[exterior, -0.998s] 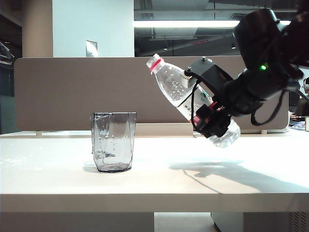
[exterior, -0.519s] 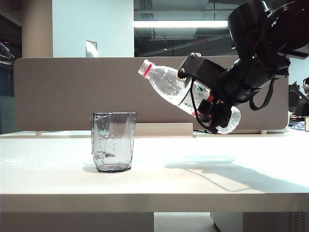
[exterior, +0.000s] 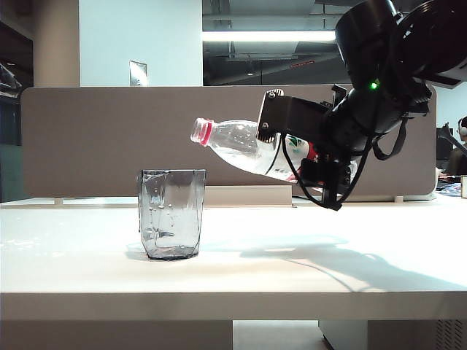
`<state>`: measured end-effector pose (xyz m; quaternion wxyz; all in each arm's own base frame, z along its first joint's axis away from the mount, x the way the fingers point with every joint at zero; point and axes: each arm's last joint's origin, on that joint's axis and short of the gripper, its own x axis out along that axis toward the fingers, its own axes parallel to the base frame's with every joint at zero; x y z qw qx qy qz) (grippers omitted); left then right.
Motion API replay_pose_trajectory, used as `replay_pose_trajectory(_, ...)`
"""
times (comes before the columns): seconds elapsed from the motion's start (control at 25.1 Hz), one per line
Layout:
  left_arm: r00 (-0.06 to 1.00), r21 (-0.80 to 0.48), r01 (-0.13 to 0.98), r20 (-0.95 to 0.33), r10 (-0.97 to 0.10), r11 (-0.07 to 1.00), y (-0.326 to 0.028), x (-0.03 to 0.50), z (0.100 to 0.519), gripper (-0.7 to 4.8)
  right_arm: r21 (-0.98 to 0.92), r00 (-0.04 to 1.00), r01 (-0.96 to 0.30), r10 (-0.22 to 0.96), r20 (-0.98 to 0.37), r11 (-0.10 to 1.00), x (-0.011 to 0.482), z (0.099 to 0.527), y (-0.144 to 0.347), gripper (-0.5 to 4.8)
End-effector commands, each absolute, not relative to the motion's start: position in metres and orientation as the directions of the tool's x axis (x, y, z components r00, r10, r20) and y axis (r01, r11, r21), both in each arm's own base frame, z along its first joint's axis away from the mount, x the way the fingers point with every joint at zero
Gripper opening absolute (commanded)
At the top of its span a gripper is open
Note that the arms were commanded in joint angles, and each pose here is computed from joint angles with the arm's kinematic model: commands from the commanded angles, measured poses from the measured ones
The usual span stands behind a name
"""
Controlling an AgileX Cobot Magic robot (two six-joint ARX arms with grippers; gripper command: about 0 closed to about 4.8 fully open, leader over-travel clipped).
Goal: Pick up the mineral water bottle on the table and pour water into the mug until it's half full.
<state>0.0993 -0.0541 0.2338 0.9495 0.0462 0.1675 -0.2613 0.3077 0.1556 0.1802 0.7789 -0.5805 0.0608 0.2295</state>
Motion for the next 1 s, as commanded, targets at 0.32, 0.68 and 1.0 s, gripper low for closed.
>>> replay_pose_trajectory(0.32,0.814,-0.001,0.509,-0.324,-0.482,0.861,-0.054,0.1,0.237,-0.05,-0.954,0.942,-0.261,0.254,-0.219,0.146,0.31,0.2,0.16,2.25)
replay_pose_trajectory(0.68,0.814,-0.001,0.509,-0.324,-0.482,0.861,-0.054,0.1,0.237,-0.05,-0.973,0.964,-0.185,0.217,-0.152,0.141,0.321,0.224,0.166,2.25)
replay_pose_trajectory(1.0,0.814,-0.001,0.509,-0.324,-0.482,0.861,-0.054,0.1,0.237,-0.05,-0.986,0.961,-0.157,0.236,-0.141,0.049,0.319,0.228,0.174,2.25)
